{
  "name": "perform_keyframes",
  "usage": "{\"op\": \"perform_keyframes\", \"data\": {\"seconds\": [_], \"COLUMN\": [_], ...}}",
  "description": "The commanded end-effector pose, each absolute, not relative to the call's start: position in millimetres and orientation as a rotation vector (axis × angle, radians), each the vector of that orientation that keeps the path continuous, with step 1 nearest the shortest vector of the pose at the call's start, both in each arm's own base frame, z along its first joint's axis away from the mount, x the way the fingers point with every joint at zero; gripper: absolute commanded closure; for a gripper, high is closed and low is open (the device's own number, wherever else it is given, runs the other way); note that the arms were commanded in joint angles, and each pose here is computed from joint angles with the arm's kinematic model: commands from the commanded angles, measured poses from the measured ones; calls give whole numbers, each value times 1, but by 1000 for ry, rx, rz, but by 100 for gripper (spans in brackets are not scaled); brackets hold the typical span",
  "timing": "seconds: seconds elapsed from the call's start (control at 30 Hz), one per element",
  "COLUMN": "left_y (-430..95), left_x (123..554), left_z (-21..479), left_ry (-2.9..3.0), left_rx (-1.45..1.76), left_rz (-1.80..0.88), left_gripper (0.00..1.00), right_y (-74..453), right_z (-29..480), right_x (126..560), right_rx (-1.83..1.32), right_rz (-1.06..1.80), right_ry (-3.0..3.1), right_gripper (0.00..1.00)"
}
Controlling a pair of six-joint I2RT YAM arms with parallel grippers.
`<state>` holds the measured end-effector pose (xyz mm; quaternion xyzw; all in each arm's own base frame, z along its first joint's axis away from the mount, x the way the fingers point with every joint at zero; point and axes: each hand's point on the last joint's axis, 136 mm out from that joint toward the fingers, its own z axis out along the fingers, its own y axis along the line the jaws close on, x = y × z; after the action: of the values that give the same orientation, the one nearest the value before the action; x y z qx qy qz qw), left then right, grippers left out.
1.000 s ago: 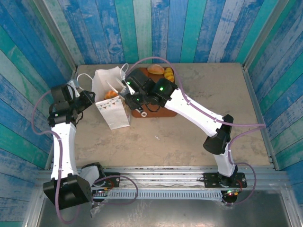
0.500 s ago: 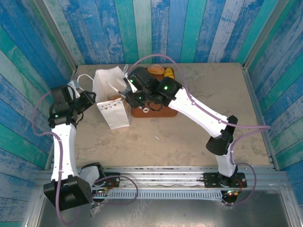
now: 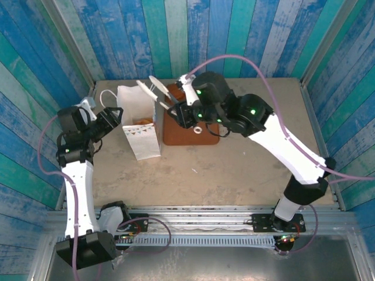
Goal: Place the fake bread into the paper bag
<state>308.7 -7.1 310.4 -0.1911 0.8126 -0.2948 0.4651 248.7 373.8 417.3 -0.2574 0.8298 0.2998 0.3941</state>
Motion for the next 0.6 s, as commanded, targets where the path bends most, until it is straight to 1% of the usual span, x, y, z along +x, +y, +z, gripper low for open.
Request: {"op": "perform_keyframes", "data": {"seconds": [0.0, 0.1, 0.13, 0.27, 0.37, 0.57], "left_y": [-17, -19, -19, -25, -25, -23], "left_x": [296, 290, 289, 284, 282, 282], "left_z": [346, 349, 348, 347, 344, 337], "left_ry": [1908, 1909, 1915, 1924, 1939, 1956], "left_rx": [-404, -400, -397, -377, -383, -398], "left_rz": [-772, -767, -766, -790, -786, -773], "left_gripper": [12, 1, 6, 6, 6, 6], "right_y": [356, 338, 330, 298, 268, 217], "right_z": [440, 444, 444, 438, 423, 374], "right_x": [246, 243, 244, 247, 254, 273], "right_rx": [-586, -553, -536, -470, -401, -288], "right_rz": [779, 768, 760, 710, 656, 531], "right_ry": [2053, 2048, 2048, 2065, 2104, 2241], "right_gripper": [56, 56, 56, 56, 56, 56]}}
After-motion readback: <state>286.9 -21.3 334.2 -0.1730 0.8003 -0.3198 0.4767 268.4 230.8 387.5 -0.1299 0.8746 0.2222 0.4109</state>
